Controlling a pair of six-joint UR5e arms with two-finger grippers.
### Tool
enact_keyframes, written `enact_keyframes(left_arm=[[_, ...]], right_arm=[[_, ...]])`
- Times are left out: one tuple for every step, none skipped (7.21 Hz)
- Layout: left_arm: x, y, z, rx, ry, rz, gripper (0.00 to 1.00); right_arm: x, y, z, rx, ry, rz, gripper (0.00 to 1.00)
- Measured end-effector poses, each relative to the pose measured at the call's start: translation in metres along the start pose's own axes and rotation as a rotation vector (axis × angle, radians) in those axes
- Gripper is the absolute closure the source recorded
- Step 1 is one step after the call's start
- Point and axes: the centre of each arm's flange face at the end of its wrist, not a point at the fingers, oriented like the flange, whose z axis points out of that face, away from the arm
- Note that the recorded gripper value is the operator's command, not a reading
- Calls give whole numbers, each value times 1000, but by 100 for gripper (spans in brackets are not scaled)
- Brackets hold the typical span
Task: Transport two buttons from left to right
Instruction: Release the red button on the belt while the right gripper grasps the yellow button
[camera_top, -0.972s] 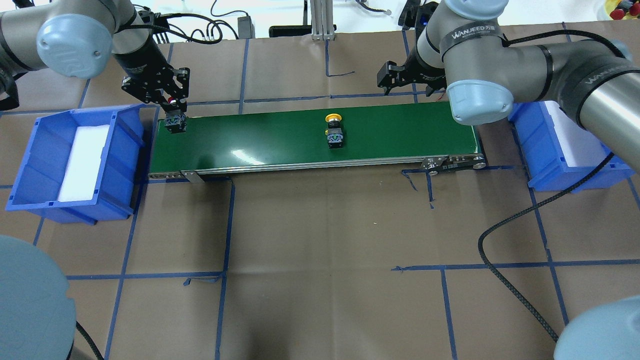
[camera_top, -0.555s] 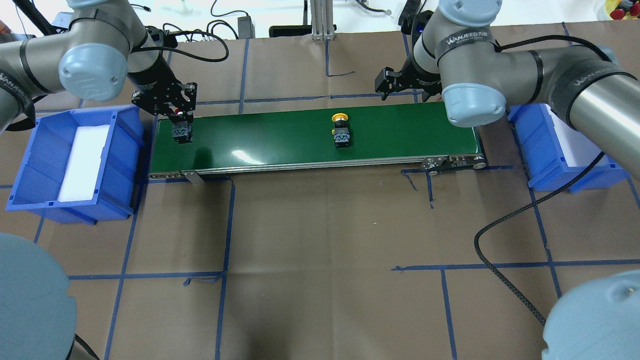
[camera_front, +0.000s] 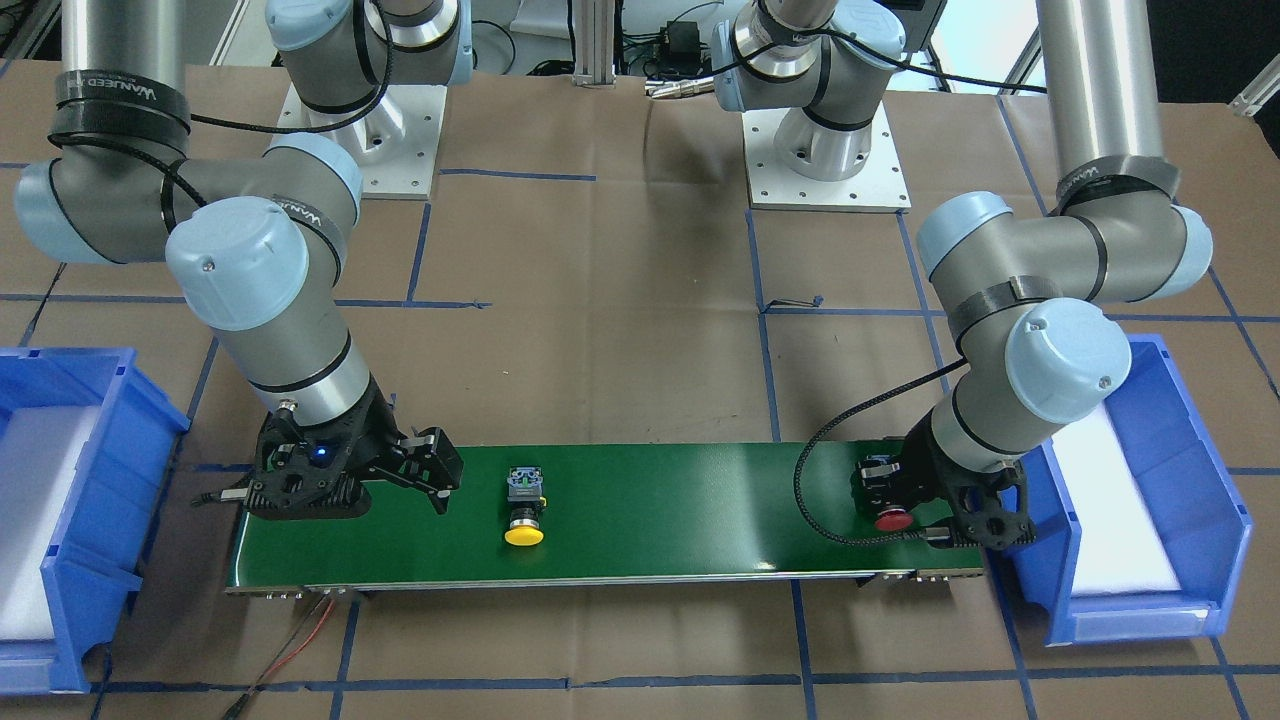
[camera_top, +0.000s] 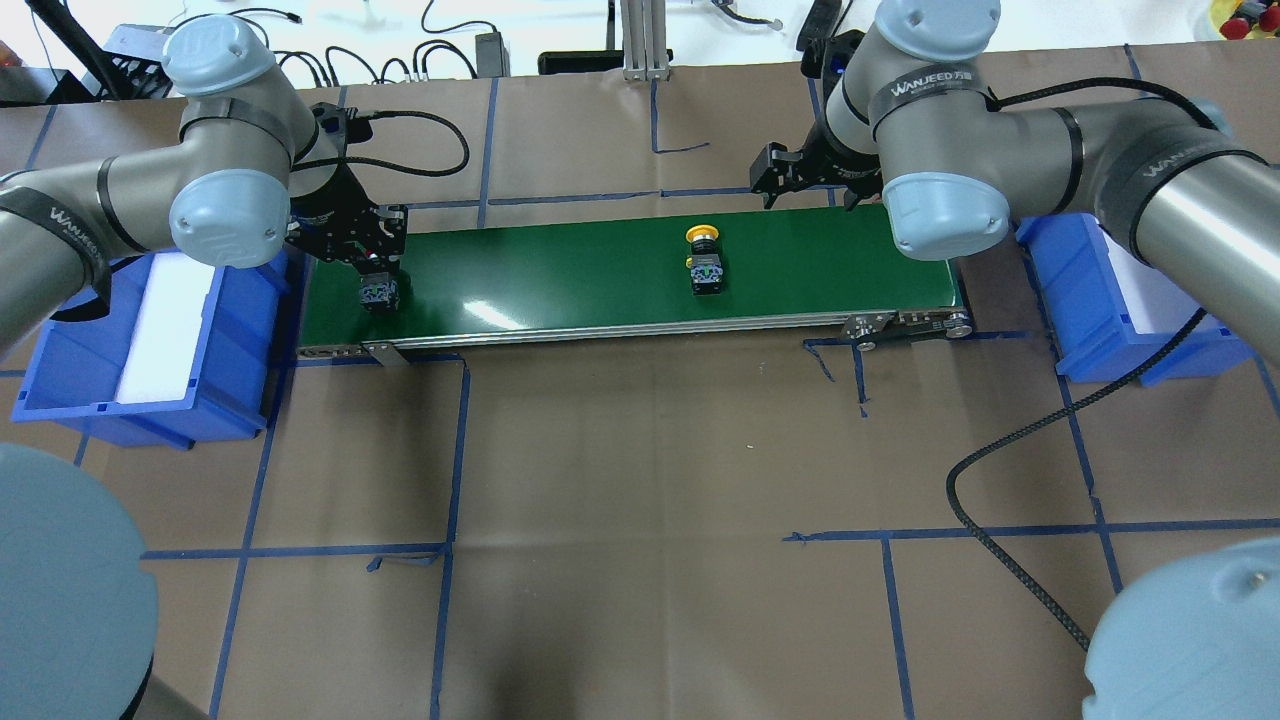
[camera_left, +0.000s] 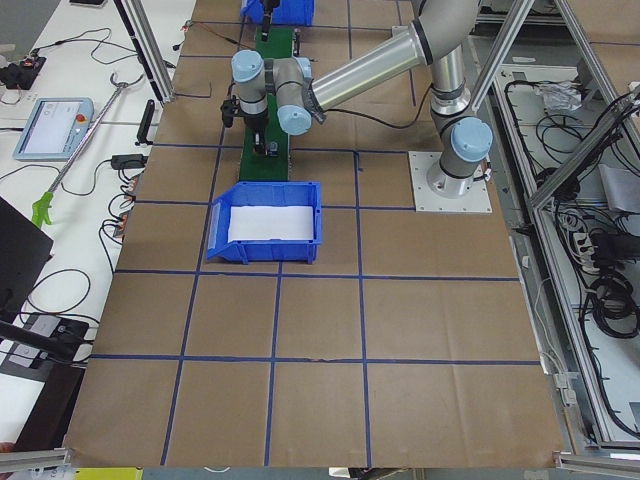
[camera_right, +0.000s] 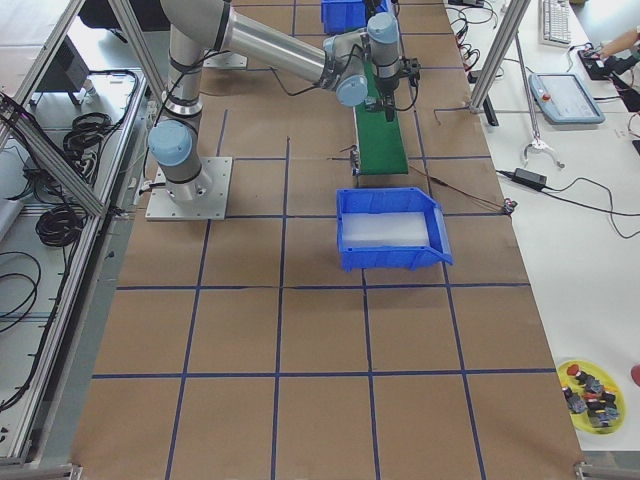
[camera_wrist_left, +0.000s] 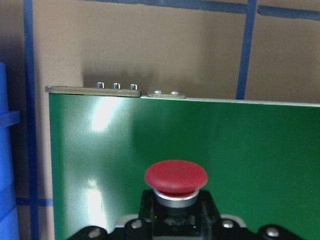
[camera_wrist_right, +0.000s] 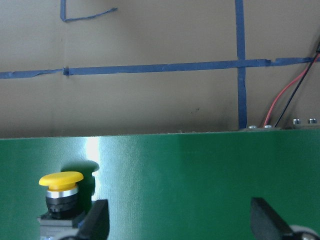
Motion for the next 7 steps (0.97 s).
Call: enact_keyframes(left_arm=[[-3,1,3,5,-1,0,1],[-5,1,3,9,-1,-1,0],[-5,0,2,14,-1,-1,0],[-6,-3,-5,26,-3,-1,0],[-6,-6,-19,46,-5,-1,0],[-5,-8,-36,59,-6,0,0],[-4,-9,-57,57,-5,0,0]], right_arm=[[1,5,7,-16,1,2,0],[2,8,13,-26,1,3,0],[2,9,16,-30,-2,4,0],[2,10,17,-28,-8,4,0],[2,10,18,-27,-10,4,0],[2,10,20,-30,-11,4,0],[3,12,25,-39,-10,5,0]])
